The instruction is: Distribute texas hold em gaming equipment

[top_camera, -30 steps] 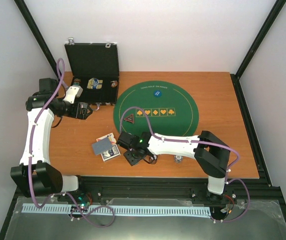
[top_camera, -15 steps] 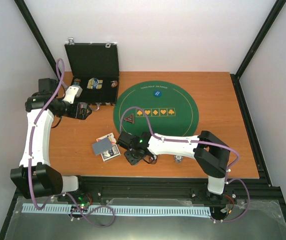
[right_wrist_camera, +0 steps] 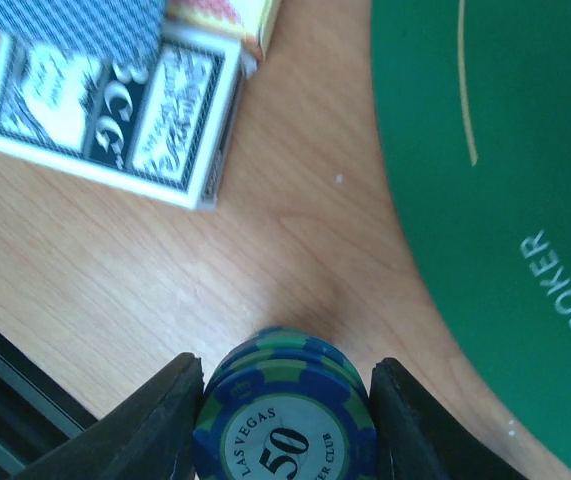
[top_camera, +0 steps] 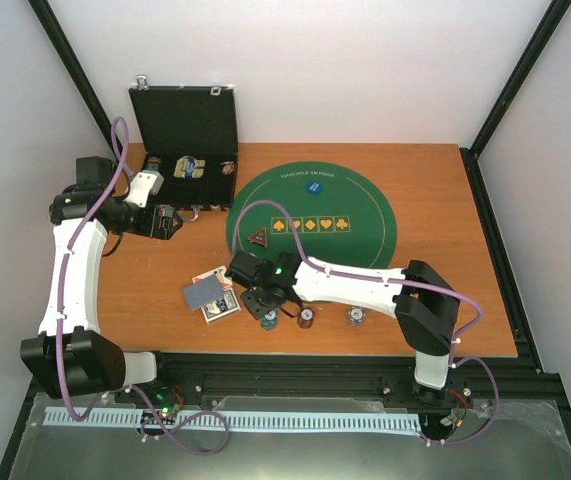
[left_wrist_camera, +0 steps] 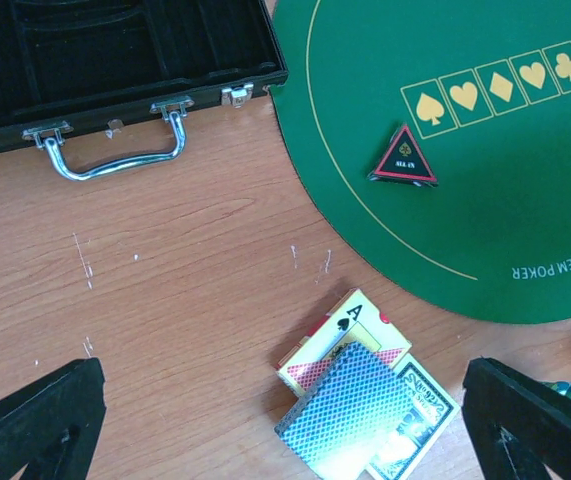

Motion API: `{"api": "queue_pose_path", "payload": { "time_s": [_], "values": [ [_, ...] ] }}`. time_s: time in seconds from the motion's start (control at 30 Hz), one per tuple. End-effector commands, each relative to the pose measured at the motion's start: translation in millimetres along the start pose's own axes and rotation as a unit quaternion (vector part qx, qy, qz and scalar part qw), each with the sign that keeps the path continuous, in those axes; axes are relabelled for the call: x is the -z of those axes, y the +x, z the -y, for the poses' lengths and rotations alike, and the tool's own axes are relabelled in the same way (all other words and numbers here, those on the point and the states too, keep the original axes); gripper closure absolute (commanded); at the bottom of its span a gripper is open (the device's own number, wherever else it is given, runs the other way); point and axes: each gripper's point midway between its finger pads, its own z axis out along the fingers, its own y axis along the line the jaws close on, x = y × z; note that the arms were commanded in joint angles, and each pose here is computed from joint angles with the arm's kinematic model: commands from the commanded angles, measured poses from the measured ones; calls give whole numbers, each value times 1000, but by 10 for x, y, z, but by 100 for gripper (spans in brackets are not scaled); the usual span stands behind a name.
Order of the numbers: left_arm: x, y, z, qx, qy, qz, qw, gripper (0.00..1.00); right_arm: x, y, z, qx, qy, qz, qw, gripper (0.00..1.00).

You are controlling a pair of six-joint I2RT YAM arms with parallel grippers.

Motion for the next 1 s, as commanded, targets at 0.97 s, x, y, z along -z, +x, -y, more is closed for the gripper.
{"api": "queue_pose_path", "payload": {
  "time_s": [0.97],
  "values": [
    [75, -174, -71, 11, -13, 13, 1000, 0, -1123, -1171, 1013, -71, 32, -13, 997, 91]
  ]
}}
